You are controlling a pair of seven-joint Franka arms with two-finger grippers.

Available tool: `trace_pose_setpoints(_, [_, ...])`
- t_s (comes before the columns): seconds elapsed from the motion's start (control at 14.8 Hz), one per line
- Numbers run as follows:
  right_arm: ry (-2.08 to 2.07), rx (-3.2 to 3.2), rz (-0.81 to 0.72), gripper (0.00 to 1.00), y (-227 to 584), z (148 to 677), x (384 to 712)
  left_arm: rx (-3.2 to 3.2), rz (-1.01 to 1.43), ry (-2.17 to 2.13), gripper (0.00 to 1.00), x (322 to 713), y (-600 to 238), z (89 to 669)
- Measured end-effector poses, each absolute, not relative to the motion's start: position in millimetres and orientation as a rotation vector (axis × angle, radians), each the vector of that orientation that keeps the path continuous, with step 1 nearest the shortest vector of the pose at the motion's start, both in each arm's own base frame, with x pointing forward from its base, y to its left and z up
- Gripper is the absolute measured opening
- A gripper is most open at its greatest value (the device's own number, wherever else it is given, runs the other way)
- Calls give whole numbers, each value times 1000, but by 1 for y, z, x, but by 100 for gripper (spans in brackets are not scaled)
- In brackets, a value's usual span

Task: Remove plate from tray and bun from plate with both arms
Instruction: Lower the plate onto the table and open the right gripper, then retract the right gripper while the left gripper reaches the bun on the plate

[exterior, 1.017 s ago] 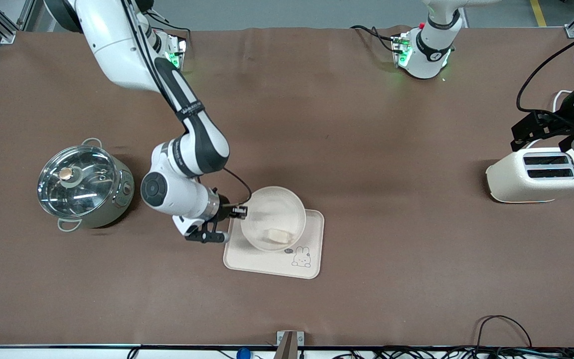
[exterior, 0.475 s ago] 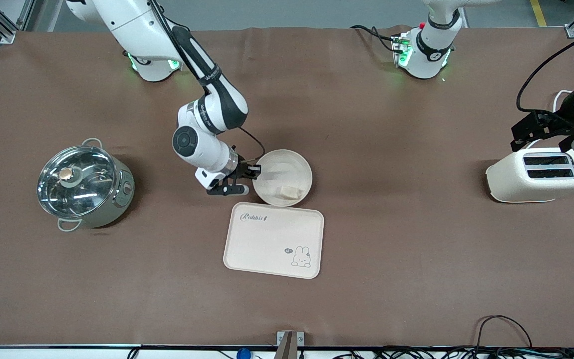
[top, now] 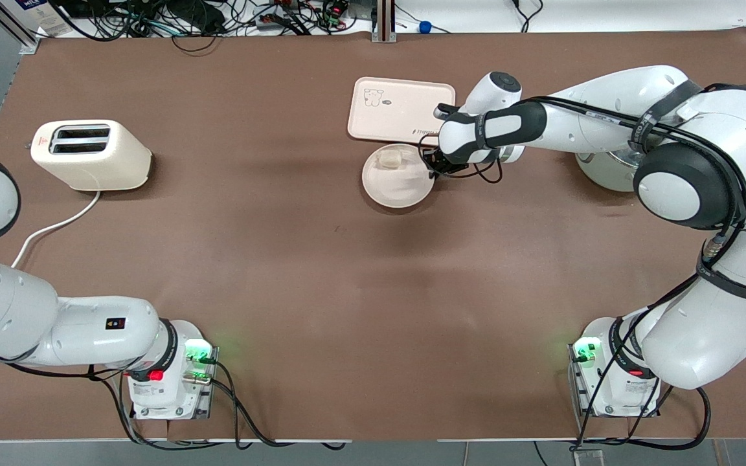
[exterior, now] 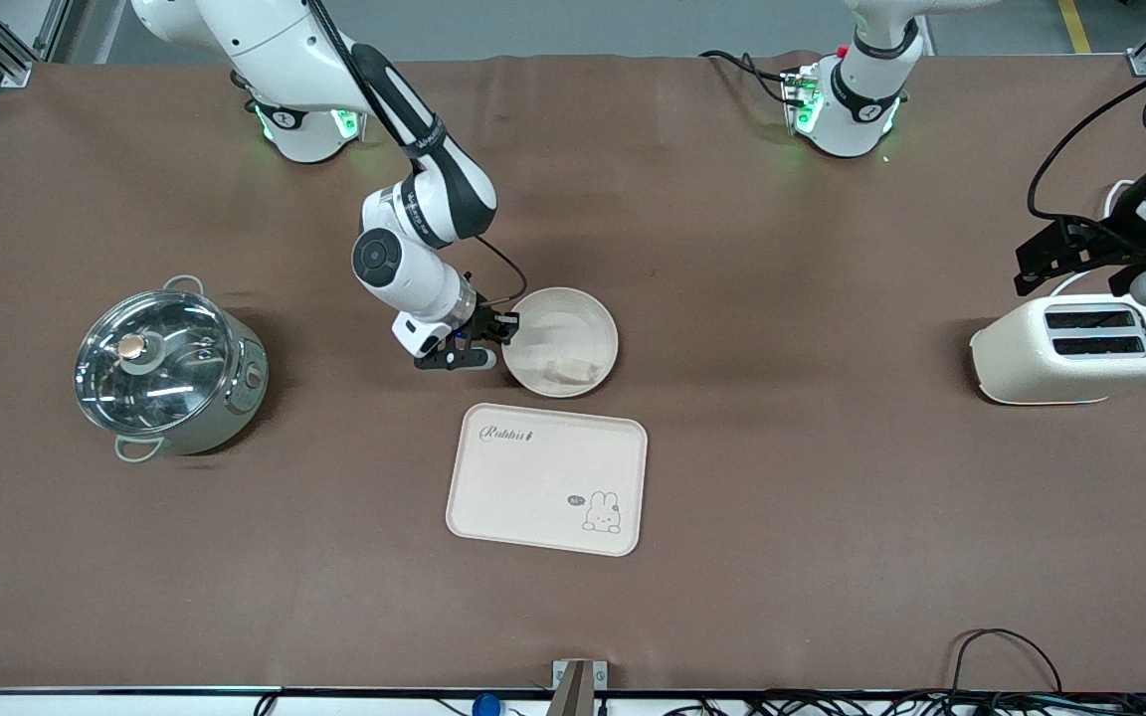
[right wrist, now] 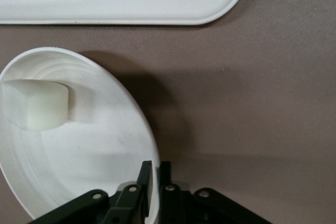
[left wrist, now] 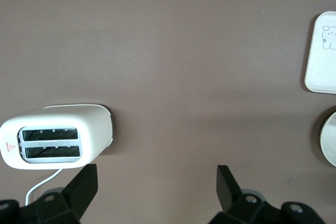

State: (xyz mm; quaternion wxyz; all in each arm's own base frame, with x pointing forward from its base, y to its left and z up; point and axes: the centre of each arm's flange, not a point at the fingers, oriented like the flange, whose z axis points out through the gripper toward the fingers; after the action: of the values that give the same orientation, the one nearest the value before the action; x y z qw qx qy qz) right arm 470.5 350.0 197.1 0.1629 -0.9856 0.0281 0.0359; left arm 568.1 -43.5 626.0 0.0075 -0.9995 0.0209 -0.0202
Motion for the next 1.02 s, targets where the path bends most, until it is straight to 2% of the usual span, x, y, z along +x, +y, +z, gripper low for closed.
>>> trace_pose_setpoints(0.27, [100, -2781, 101, 60, 351, 219, 472, -3142, -18, -49, 100, 567, -83, 610])
trace_pose_setpoints(0.54, [146, -2734, 196, 99, 311, 286, 492, -3196, -42, -246, 100, 581, -217, 546])
trace_pose_setpoints(0.81, [149, -2787, 196, 100, 213, 366, 518, -3279, -63, -378, 100, 588, -343, 437])
trace_pose_setpoints(1.02, [173, -2883, 153, 100, 140, 418, 521, -3370, -129, -441, 100, 571, -426, 369])
